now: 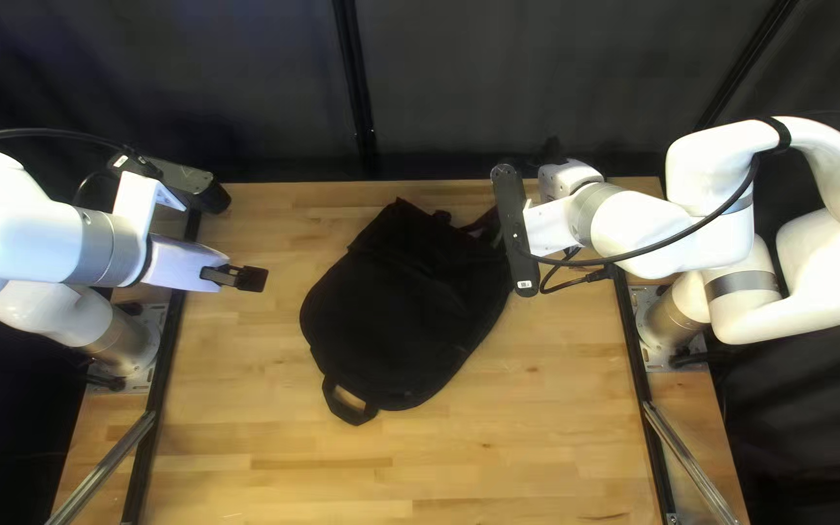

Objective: Remove a lunch box from a kids backpack

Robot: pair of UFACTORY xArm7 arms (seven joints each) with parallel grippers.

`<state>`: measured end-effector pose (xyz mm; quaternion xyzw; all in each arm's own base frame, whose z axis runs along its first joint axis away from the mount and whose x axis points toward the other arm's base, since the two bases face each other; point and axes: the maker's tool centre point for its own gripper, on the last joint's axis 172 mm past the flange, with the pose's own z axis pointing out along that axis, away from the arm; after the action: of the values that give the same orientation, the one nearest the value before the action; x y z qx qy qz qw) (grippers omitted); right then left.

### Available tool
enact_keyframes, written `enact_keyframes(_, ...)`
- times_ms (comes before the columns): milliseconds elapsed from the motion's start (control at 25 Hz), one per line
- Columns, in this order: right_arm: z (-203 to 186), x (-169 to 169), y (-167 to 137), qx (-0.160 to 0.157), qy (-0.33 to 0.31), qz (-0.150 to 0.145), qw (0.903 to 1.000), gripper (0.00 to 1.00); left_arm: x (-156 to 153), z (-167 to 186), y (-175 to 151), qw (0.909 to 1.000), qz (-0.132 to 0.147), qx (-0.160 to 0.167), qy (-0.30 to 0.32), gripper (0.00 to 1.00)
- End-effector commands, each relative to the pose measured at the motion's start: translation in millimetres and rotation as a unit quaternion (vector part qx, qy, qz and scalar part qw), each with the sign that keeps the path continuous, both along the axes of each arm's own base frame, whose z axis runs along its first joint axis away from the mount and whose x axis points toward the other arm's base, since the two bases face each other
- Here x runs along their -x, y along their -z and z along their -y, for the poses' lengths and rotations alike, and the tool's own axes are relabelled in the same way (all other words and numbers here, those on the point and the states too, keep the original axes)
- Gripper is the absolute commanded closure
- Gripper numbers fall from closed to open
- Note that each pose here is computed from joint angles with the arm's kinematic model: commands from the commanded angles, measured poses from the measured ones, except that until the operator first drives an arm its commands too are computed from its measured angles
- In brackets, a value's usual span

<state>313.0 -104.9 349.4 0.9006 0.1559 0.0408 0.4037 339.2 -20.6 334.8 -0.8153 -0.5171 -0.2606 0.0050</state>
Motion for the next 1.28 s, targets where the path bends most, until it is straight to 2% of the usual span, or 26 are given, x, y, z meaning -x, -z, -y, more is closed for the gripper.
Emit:
enact_keyframes(40,0,0,0,0.0,0.0,0.0,1.0,0.0,4,12,18,0.9988,-0.039,-0.028,-0.011,0.0)
enact_keyframes(320,0,0,0,0.0,0.0,0.0,1.0,0.0,5,22,39,0.9965,-0.067,-0.046,-0.02,0.0)
enact_keyframes(520,0,0,0,0.0,0.0,0.0,1.0,0.0,-8,44,57,0.9948,-0.071,-0.071,-0.017,0.0)
enact_keyframes(920,0,0,0,0.0,0.0,0.0,1.0,0.0,-28,109,134,0.9839,-0.044,-0.173,0.0,0.0)
enact_keyframes(1120,0,0,0,0.0,0.0,0.0,1.0,0.0,-46,139,172,0.9814,-0.024,-0.19,0.0,0.0)
enact_keyframes(1280,0,0,0,0.0,0.0,0.0,1.0,0.0,-70,155,200,0.9808,-0.019,-0.194,0.001,0.0)
